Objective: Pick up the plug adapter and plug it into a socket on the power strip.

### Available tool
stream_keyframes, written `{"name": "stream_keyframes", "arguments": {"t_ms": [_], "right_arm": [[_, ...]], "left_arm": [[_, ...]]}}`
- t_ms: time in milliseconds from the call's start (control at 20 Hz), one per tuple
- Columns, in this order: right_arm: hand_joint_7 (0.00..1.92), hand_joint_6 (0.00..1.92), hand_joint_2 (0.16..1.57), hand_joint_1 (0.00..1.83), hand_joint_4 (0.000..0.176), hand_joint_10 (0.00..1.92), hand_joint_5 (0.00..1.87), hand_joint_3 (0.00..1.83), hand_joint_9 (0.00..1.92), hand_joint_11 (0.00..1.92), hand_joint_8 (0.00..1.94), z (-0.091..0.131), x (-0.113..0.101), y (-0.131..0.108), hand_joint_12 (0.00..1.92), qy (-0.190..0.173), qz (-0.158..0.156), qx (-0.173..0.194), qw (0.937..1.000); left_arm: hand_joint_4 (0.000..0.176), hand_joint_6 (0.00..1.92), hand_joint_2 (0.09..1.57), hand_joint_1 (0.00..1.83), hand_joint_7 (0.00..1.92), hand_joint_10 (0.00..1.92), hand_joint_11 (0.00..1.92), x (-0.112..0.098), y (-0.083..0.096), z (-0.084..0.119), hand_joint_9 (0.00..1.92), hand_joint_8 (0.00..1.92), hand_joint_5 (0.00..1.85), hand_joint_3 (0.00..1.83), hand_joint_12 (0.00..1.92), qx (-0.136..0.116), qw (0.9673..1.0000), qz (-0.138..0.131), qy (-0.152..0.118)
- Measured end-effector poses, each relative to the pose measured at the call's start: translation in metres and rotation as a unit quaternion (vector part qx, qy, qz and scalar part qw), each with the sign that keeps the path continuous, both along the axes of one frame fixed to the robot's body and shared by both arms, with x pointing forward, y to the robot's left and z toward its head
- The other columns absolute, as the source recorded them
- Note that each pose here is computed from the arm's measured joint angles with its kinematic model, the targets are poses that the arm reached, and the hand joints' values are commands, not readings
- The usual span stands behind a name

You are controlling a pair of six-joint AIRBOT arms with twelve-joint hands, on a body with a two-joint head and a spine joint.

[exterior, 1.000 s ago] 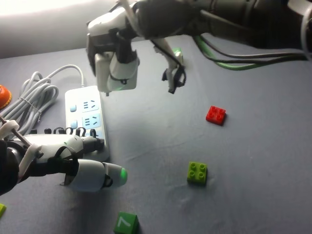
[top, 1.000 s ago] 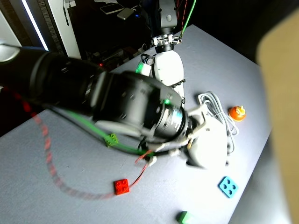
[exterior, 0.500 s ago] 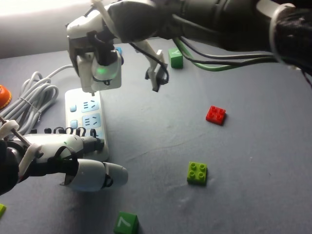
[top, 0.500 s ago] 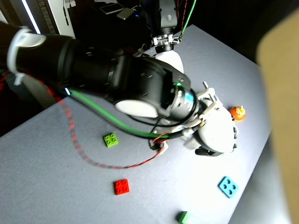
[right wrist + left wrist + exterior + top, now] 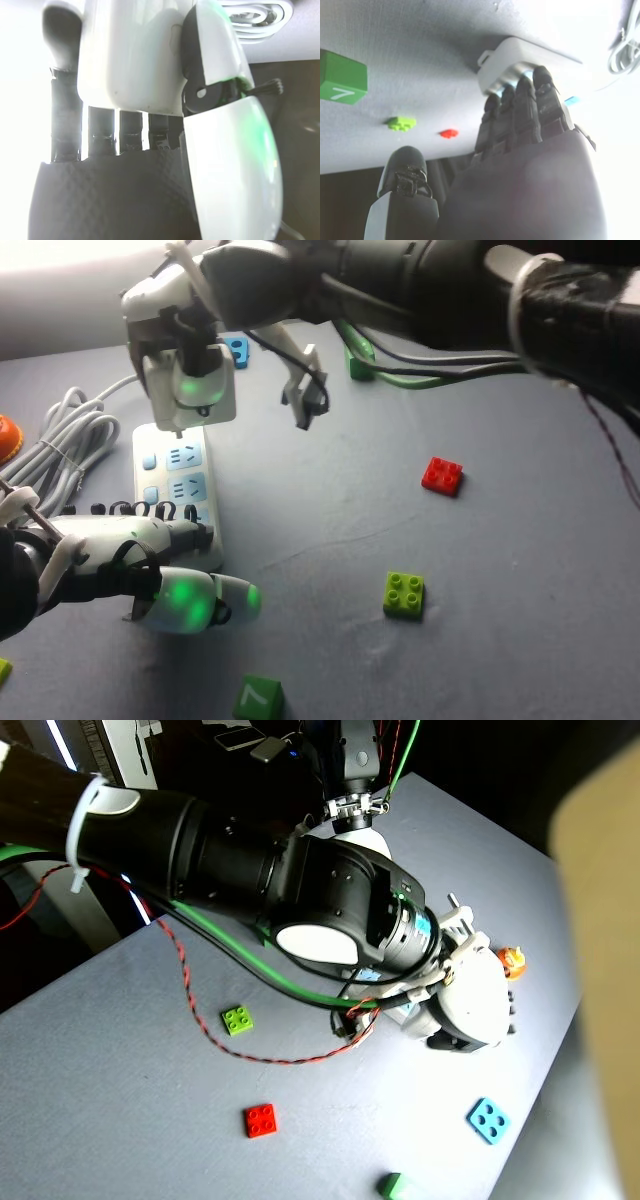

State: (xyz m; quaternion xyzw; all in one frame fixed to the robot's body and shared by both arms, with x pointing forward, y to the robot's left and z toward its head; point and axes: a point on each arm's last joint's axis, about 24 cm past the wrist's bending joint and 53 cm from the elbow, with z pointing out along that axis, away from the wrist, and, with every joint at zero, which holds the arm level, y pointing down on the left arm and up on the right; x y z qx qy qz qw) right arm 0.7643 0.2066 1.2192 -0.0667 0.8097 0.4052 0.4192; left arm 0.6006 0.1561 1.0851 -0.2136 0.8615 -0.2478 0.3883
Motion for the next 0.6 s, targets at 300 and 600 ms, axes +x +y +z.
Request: {"name": "stream_keyframes", "arguments": {"t_ms": [300,600], "right_arm": [[0.90,0.94,1.16,1.37,0.000,1.42,0.86,0.00,0.83,0.81,1.18,-0.003,0.000,0.007,1.53,0.003,-0.001,-0.001,1.0000],[0.91,0.94,1.15,1.37,0.000,1.40,0.85,0.00,0.85,0.82,1.15,-0.014,-0.004,0.008,1.53,0.009,0.002,-0.009,0.9999]], "left_arm": [[0.000,0.00,1.20,0.00,0.06,0.00,0.00,0.000,0.000,0.000,0.04,0.00,0.05,0.00,0.15,-0.001,1.0000,-0.001,0.000],[0.000,0.00,1.20,0.00,0.06,0.00,0.02,0.000,-0.001,0.000,0.04,0.00,0.04,0.00,0.04,-0.002,1.0000,-0.001,0.001]]}}
